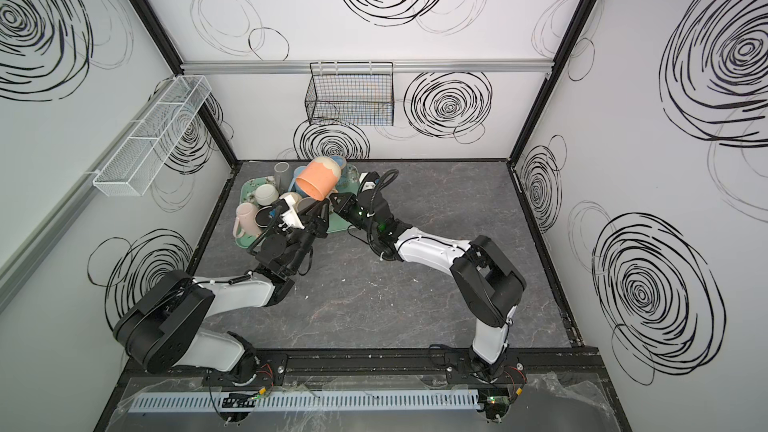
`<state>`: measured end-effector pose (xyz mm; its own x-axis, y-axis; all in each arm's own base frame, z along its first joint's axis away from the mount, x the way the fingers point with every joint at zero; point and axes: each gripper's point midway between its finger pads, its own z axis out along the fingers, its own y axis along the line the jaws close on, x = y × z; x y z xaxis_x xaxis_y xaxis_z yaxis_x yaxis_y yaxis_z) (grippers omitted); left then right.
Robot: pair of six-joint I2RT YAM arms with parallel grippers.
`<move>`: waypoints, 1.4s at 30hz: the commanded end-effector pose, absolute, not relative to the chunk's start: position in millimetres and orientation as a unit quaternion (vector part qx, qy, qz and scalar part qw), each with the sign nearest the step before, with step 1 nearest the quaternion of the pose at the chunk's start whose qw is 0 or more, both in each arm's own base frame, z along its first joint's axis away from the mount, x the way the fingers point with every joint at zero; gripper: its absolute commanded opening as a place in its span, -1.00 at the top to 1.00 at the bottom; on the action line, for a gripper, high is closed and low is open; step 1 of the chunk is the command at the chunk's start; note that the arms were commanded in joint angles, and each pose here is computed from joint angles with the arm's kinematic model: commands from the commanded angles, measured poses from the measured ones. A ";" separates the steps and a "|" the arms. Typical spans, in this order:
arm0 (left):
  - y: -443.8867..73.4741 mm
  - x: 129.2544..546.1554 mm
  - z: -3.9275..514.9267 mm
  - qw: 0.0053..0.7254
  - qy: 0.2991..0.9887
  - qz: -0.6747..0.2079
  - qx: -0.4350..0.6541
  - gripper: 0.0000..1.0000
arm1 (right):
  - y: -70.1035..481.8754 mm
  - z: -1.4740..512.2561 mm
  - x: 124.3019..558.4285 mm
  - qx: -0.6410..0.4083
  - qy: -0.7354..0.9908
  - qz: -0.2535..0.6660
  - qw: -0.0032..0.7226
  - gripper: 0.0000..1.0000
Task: Turn the mug right side up
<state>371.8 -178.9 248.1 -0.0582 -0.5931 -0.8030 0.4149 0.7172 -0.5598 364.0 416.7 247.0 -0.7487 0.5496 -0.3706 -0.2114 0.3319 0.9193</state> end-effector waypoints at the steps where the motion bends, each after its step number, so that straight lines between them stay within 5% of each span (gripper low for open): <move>1: -181.8 376.6 277.5 0.704 0.588 -0.394 -0.065 0.36 | 420.0 332.1 339.4 0.077 0.662 0.656 0.353 1.00; 6: -187.4 386.3 280.2 0.701 0.589 -0.397 -0.059 0.36 | 422.9 333.6 335.6 0.073 0.662 0.662 0.344 1.00; 15: -190.7 391.2 291.2 0.703 0.586 -0.400 -0.041 1.00 | 418.6 328.7 336.2 0.064 0.682 0.641 0.348 1.00; 23: -229.5 400.3 287.9 0.655 0.635 -0.408 0.043 1.00 | 377.1 305.8 348.5 0.050 0.728 0.565 0.385 0.35; 29: -259.6 410.2 253.3 0.594 0.710 -0.368 0.087 1.00 | 321.8 280.0 352.4 0.045 0.779 0.472 0.410 0.06; 42: -316.6 456.5 162.5 0.414 0.854 -0.160 0.272 1.00 | 158.2 230.5 345.7 0.134 0.828 0.325 0.437 -0.01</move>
